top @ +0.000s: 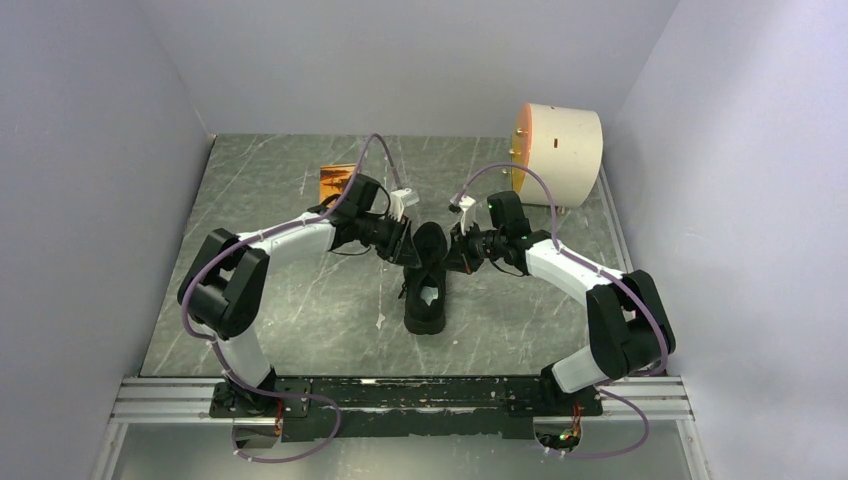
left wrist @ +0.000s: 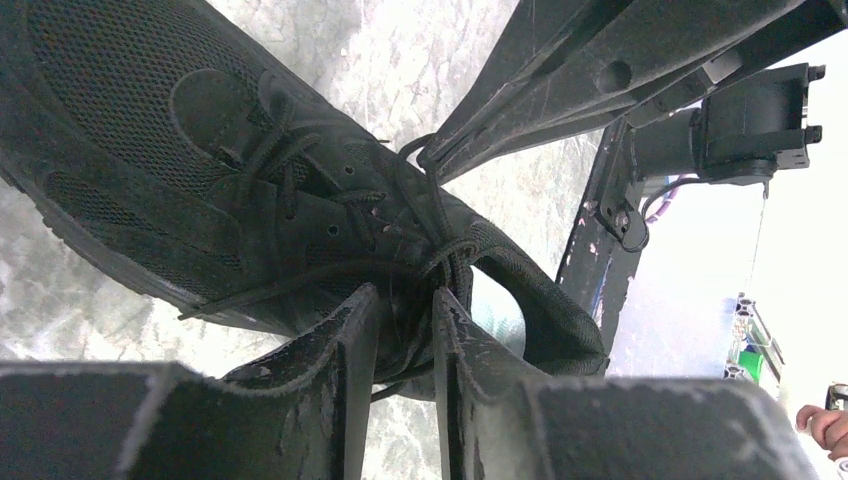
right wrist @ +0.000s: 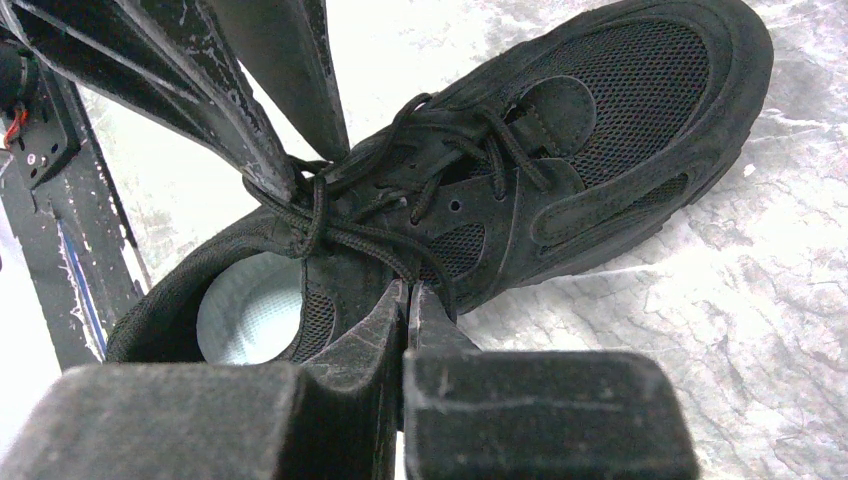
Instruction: Tie the shoes
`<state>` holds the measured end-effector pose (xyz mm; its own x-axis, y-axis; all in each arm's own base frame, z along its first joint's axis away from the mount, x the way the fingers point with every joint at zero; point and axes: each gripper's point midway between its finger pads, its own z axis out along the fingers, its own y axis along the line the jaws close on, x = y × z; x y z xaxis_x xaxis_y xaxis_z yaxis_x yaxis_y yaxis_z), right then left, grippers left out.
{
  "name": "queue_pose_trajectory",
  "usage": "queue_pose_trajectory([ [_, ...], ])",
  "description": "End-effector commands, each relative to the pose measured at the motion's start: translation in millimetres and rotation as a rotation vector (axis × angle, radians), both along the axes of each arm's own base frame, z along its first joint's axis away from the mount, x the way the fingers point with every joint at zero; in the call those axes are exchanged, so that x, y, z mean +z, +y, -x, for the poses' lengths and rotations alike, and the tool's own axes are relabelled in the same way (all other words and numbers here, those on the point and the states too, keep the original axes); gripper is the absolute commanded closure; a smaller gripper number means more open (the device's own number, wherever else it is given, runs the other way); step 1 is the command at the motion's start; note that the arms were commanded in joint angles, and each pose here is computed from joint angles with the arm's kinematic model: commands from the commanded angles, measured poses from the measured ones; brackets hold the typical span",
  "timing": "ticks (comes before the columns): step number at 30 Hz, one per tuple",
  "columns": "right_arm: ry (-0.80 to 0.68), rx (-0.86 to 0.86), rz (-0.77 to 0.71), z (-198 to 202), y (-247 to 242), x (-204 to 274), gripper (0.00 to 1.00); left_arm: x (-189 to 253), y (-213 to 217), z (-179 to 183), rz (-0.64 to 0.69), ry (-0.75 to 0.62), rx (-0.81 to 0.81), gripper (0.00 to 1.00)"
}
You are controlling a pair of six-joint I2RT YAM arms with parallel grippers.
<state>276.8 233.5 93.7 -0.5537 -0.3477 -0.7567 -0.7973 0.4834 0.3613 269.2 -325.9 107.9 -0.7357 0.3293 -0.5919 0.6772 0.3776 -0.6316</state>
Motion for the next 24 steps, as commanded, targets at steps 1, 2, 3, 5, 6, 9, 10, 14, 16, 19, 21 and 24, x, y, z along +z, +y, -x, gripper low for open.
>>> queue_pose_trajectory([
  [1,-0.031,0.010,-0.014,-7,2,9,1.00,2,-7,6,0.026,-0.017,-0.049,0.67],
  [2,-0.031,0.007,-0.014,-8,2,9,1.00,3,-8,8,0.033,-0.014,-0.054,0.66],
  [3,-0.032,0.007,-0.014,-8,2,9,1.00,2,-8,10,0.037,-0.011,-0.057,0.65],
  [5,-0.029,0.008,-0.012,-8,2,8,1.00,4,-7,12,0.042,-0.011,-0.058,0.64],
  [6,-0.029,0.007,-0.012,-8,2,8,1.00,3,-7,13,0.041,-0.013,-0.057,0.62],
  [9,-0.028,0.008,-0.012,-9,3,7,1.00,2,-5,14,0.037,-0.010,-0.054,0.61],
  [10,-0.026,0.008,-0.012,-9,3,7,1.00,0,-5,15,0.034,-0.005,-0.053,0.61],
  [14,-0.027,0.009,-0.017,-9,4,8,1.00,-7,-6,18,0.019,0.007,-0.059,0.63],
  [16,-0.026,0.004,-0.018,-10,4,7,1.00,-10,-6,19,0.013,0.020,-0.064,0.68],
  [19,-0.041,-0.029,0.004,-16,0,6,1.00,-15,-3,17,-0.026,0.015,-0.063,0.80],
  [21,-0.063,-0.050,0.023,-19,-4,7,1.00,-14,0,14,-0.051,-0.003,-0.060,0.87],
  [24,-0.090,-0.089,0.065,-23,-13,4,1.00,-12,5,12,-0.089,-0.016,-0.050,0.92],
])
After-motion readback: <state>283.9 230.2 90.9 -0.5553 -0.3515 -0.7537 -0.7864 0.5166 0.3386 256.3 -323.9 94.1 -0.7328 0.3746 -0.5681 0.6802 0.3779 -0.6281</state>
